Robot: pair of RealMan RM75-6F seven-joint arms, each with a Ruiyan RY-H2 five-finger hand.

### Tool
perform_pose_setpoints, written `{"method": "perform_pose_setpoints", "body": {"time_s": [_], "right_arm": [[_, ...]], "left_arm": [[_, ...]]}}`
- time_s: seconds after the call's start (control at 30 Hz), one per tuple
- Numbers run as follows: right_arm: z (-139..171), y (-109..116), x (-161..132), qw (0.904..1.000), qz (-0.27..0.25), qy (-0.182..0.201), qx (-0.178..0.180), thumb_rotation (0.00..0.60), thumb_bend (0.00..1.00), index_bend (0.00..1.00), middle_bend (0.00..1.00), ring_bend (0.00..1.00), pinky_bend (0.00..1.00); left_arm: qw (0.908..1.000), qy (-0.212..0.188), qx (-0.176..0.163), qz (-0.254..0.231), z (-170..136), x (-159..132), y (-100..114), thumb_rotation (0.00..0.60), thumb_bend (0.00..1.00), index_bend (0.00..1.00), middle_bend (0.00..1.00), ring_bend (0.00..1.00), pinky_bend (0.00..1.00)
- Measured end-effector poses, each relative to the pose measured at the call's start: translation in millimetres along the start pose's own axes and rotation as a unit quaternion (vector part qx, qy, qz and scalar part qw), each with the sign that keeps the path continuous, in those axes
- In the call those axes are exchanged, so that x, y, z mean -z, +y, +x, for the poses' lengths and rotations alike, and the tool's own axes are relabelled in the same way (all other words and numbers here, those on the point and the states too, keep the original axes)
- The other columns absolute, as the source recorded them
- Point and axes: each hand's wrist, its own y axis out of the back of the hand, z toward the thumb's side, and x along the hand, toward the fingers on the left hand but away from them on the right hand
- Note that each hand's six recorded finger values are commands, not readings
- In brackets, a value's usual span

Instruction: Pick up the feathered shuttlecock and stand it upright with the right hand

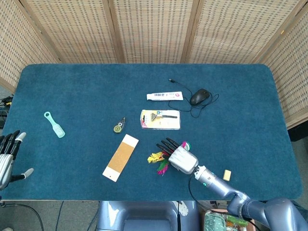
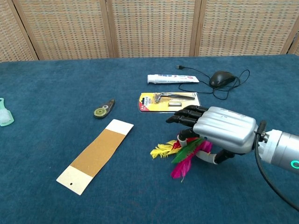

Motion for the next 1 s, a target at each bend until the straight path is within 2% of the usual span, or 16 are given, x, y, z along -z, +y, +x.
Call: {"method": "perform_pose_setpoints", "body": {"time_s": [0.27,0.6,0.8,0.9,1.0], "right_arm": [[-4,1,4,0.9998,0.007,-0.014,-0.011,0.600,0.43,0.64,0.06,0.00,0.06],[-8,20,6,0.9992,-0.017,-0.022,0.029,0.600,0.43,0.64,0.07,0.00,0.08],[-9,32,11,0.9953,-0.074,-0.039,0.049,0.600,0.43,0.64,0.07,0.00,0.08],[-8,37,17,0.9884,-0.129,-0.057,0.056,0.600,0.43,0.64,0.07,0.00,0.08],[-7,40,27,0.9745,-0.201,-0.080,0.060,0.600,0.43,0.64,0.08,0.00,0.08]], "left_arm": [[1.0000,0.000,0.000,-0.002,0,0,1,0.600,0.00,0.00,0.00,0.00,0.00],[1.0000,0.000,0.001,-0.003,0,0,0,0.600,0.00,0.00,0.00,0.00,0.00],[1.0000,-0.001,0.001,-0.003,-1,0,0,0.600,0.00,0.00,0.00,0.00,0.00],[1.0000,-0.002,0.002,-0.003,-1,-1,0,0.600,0.00,0.00,0.00,0.00,0.00],[1.0000,-0.003,0.002,-0.003,-1,-1,0,0.600,0.00,0.00,0.00,0.00,0.00]]}}
